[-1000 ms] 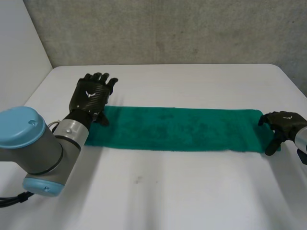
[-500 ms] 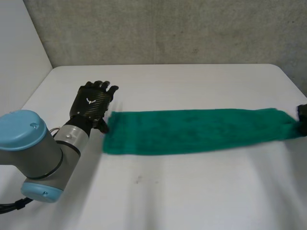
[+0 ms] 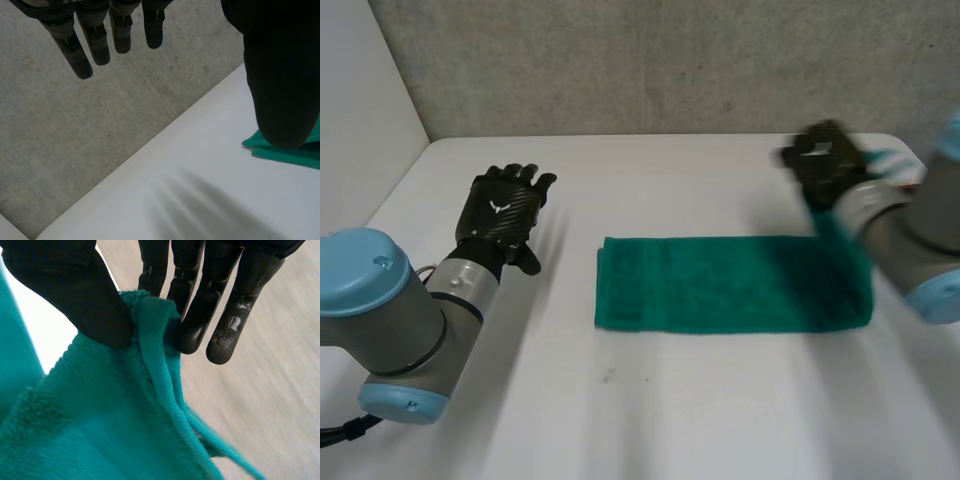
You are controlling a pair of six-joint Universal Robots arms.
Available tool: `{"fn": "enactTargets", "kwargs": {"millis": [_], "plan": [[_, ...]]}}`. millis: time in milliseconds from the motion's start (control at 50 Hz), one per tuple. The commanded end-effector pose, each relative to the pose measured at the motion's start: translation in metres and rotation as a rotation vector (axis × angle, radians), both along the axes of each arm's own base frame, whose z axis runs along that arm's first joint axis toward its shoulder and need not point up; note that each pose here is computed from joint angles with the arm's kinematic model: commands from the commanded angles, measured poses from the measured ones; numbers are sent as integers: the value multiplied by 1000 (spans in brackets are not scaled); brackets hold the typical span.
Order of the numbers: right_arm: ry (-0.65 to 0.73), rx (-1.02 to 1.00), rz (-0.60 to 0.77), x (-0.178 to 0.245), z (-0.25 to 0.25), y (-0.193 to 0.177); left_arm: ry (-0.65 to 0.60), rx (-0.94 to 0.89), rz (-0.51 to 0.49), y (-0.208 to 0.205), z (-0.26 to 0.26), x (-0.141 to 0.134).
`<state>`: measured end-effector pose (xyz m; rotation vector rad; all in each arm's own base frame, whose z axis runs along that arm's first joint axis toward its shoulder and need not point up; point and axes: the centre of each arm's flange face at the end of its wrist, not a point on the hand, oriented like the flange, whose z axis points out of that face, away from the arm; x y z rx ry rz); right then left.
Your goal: Fold the towel.
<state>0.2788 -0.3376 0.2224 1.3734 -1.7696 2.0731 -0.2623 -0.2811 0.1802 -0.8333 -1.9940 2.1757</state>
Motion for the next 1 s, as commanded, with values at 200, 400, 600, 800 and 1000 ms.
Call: {"fn": "enactTargets", "kwargs": {"millis": [200,400,600,800,1000], "plan": [[113,119,459,112,-87,107,0,2,-15,5,0,-4],[-83,147,48,52,-27,48,11,-35,-73,13,8,-21],[-197,512,-151,-38,-70,49,30,-71,-177,30,14,-59],[-159,510,-252,-81,-94,31,16,-45,-182,37,6,-59],[-190,370,-202,-57,-62,11,20,-38,-137,38,9,-52]]}}
